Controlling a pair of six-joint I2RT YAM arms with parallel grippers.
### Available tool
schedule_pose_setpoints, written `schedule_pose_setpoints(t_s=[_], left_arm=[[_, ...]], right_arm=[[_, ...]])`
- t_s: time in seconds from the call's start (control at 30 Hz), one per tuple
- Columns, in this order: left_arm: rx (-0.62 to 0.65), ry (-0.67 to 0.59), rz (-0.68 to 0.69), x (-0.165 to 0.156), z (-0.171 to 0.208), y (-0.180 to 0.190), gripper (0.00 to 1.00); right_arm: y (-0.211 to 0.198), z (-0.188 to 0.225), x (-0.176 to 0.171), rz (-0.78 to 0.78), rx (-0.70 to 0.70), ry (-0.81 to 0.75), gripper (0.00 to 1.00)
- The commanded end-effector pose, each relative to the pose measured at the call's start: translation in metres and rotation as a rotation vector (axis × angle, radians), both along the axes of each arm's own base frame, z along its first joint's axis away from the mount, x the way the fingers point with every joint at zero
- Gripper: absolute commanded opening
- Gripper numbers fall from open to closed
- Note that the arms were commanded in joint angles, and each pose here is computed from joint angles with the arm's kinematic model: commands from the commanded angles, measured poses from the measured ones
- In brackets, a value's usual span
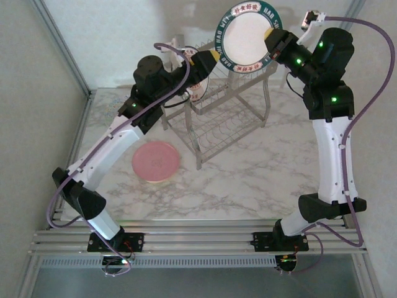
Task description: Unload the plates from the dish rack
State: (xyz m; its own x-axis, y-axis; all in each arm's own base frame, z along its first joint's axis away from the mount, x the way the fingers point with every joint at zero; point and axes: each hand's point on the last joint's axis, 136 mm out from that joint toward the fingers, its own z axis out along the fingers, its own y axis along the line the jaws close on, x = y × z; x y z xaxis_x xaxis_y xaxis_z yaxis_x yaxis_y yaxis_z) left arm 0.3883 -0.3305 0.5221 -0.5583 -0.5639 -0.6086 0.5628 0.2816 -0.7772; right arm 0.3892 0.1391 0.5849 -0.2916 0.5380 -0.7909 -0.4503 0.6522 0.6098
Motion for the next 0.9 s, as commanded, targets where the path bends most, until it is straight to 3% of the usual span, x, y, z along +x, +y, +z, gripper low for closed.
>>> schedule_pose_setpoints(t_s=[0.0,0.6,0.7,0.83,0.87], left_arm=[[-0.083,-0.036,-0.094,-0.016,0.029,-0.008,0.61],[-0.128,-0.016,-0.120,-0.011,0.032,-0.013,0.45],[-0.133,-0.013,-0.128,-0.011,0.032,-0.015,0.33],[-0.134,-0.013,-0.129,-0.012,0.032,-0.014,0.00],[-0.136,-0.015,-0.130,-0.012,0.033,-0.014,0.00]], right_arm=[[0.008,0.036,-0.022,0.101,0.094,-0.092,0.00],[0.029,0.011,-0.013,0.244,0.154,0.024,0.00],[0.033,0.006,-0.012,0.263,0.161,0.044,0.00],[0.034,0.002,-0.010,0.265,0.154,0.058,0.00],[0.034,0.000,-0.010,0.265,0.150,0.062,0.00]])
